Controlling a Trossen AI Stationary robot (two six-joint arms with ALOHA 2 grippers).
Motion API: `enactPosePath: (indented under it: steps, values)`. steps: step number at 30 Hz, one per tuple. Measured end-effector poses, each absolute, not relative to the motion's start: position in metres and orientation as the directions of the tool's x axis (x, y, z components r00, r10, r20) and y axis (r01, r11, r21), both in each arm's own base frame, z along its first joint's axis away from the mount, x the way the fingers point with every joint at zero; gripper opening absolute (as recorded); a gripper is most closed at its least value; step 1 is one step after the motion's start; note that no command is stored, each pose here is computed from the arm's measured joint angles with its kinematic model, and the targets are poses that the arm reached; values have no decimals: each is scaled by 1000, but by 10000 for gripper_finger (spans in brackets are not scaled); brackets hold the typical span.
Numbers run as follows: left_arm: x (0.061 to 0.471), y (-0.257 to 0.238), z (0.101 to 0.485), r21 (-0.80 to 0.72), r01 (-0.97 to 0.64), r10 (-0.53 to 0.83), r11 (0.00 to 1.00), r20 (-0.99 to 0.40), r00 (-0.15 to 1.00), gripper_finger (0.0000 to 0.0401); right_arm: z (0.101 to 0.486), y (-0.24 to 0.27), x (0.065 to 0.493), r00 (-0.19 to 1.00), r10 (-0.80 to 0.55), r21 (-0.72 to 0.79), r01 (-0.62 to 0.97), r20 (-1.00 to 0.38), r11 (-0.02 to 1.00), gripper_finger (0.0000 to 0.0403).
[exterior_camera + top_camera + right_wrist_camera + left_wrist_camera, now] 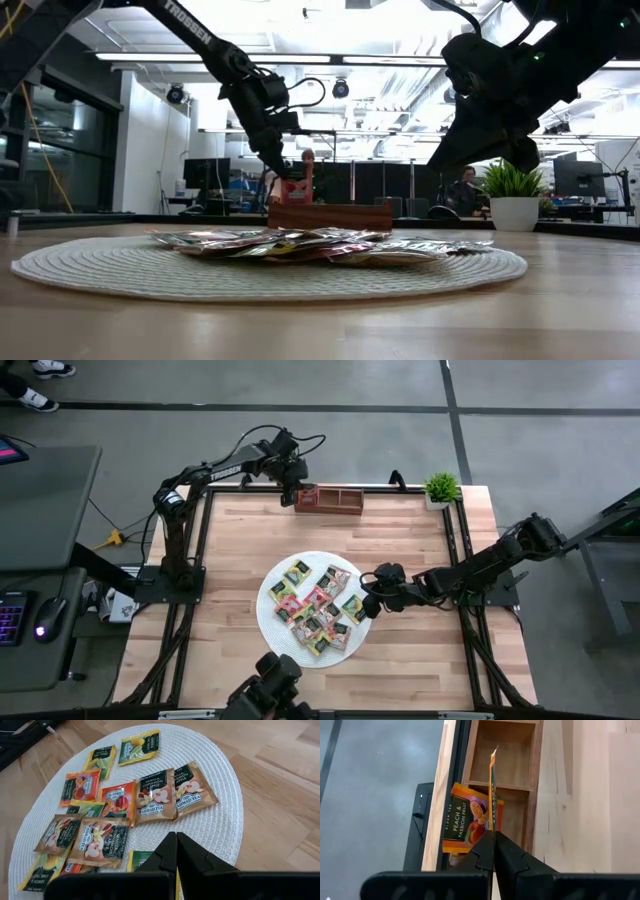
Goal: Pick & Place Tea
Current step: Put the orange tea bag into the left section of the wooden organizer, then put the brown tea bag into the middle section of the wooden organizer
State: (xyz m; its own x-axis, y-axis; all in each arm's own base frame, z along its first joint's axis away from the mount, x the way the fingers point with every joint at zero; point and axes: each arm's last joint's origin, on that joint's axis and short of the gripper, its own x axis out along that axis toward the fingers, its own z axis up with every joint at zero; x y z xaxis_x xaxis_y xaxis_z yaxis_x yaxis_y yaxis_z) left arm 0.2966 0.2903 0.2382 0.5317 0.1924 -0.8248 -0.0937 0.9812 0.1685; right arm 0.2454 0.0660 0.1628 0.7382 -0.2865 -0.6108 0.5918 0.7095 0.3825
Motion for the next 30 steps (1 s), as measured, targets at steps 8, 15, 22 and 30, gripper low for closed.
enactPosePath:
  steps: [8, 15, 22, 30]
  values:
    - [294, 293, 231, 155, -118, 193, 981, -851, 489, 0, 163, 66, 245, 738, -286, 383, 592, -611, 710, 0]
    - [294, 293, 231, 151, -129, 195, 980, -851, 488, 1, 163, 66, 245, 739, -285, 384, 591, -611, 710, 0]
    - [294, 293, 231, 155, -129, 198, 980, -848, 491, 29, 163, 66, 245, 739, -282, 383, 589, -612, 712, 0]
    - [295, 294, 232, 159, -132, 204, 978, -844, 496, 118, 163, 66, 245, 740, -273, 386, 584, -615, 714, 0]
